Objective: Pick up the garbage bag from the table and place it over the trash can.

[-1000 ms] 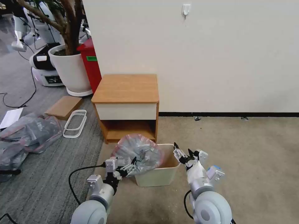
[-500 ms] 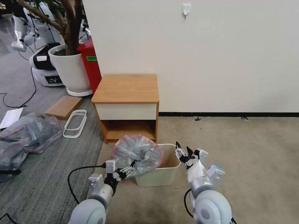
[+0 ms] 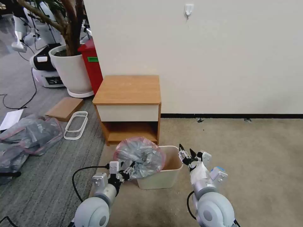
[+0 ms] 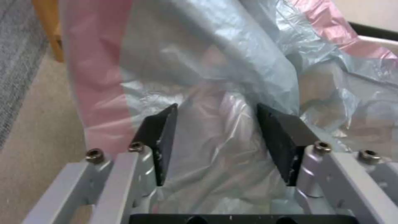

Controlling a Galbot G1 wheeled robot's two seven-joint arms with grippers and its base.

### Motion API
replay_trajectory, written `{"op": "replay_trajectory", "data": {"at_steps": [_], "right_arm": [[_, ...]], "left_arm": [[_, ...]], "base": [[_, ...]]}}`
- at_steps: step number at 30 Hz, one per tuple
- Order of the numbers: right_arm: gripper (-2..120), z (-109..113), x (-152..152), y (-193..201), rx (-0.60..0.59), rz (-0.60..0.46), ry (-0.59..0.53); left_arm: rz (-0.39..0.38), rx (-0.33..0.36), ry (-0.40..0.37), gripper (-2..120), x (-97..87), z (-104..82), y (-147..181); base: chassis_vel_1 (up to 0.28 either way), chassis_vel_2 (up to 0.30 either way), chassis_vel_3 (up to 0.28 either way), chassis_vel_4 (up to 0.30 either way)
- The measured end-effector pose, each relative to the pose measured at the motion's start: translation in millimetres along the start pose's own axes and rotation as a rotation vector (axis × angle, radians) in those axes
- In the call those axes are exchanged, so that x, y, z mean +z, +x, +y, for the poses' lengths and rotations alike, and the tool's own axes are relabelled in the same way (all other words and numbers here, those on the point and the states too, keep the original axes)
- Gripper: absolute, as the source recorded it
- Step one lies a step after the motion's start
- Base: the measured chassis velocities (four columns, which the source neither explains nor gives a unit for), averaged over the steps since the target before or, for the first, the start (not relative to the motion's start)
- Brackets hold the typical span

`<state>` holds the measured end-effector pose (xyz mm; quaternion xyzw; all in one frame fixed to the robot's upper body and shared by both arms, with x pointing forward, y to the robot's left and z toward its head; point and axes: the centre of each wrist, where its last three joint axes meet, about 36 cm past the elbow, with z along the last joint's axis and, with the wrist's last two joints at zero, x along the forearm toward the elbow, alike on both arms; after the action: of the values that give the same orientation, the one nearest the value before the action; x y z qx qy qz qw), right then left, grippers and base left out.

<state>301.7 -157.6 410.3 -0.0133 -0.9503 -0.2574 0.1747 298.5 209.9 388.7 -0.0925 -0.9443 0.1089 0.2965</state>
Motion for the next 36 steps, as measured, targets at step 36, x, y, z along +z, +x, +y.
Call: {"op": "replay_trajectory", "data": {"at_steps": [36], "right_arm": [[55,-14,0,-17,0.037,-0.013,-0.003]], "left_arm": [[0.214,-0.071,0.087,31,-45.3,-23.7,-40]], "base": [[0.000,0.000,0.000,0.000]]}}
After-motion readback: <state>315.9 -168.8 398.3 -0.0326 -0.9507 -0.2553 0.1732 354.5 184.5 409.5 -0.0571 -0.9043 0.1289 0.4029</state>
